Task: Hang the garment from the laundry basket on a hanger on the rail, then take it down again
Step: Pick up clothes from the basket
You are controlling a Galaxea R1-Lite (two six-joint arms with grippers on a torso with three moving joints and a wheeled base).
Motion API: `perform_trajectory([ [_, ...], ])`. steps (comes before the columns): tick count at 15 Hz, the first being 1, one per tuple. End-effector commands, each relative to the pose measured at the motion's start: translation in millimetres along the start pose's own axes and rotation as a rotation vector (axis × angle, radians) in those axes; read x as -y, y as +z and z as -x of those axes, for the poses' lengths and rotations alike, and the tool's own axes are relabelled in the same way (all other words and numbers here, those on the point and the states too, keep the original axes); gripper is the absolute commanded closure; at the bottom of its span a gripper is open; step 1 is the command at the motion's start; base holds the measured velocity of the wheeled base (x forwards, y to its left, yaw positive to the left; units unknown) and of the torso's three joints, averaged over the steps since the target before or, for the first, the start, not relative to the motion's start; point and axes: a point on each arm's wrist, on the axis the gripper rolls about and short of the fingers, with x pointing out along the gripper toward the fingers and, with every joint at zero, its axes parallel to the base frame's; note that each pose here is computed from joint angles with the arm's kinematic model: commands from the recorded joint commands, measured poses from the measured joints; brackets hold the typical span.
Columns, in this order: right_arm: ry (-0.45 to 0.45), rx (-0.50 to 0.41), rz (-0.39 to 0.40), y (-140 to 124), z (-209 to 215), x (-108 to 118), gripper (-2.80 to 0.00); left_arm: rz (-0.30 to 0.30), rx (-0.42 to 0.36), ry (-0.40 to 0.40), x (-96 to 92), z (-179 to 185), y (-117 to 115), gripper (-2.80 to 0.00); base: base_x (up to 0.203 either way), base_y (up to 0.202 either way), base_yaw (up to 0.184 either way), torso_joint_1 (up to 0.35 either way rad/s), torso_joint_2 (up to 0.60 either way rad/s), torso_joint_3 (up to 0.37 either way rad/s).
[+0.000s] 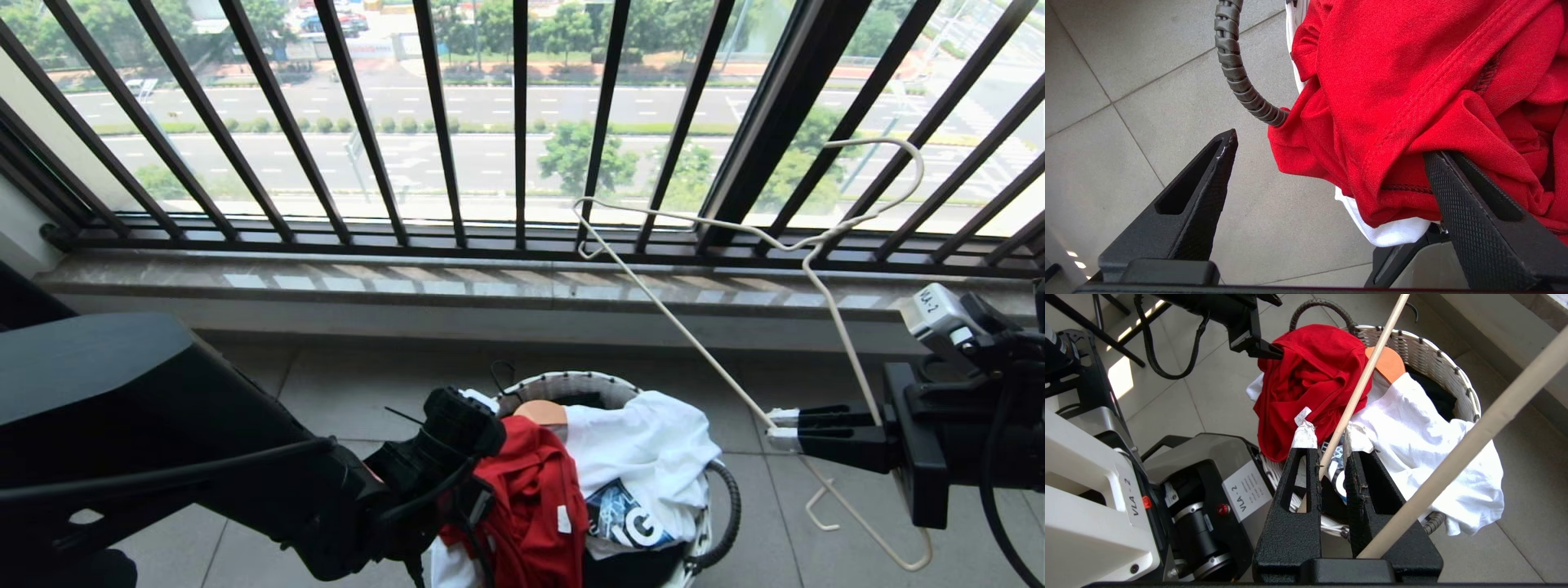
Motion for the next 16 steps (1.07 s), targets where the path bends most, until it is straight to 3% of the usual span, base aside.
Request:
perform_trajectory([
  [1, 0.002, 0.005, 0.005, 1, 0, 1, 0.0, 0.039, 0.06, -0.034, -7.6, 18, 12, -2.8, 0.0, 0.0, 0.0, 0.0, 0.0, 0.0],
  [5, -0.01, 0.008, -0.006, 3, 1, 3, 0.0, 0.096, 0.099, -0.071, -8.6, 21, 23, -2.8, 0.0, 0.0, 0.0, 0.0, 0.0, 0.0],
  [11, -0.007, -0.003, -0.019, 0, -2, 7, 0.0, 0.089, 0.131, -0.098, -4.2, 38, 27, -2.8, 0.0, 0.0, 0.0, 0.0, 0.0, 0.0],
  [16, -0.007, -0.004, -0.017, 0, -2, 7, 0.0, 0.006, -0.007, -0.076, 13.9, -9, 0, -2.8, 0.0, 0.0, 0.0, 0.0, 0.0, 0.0],
])
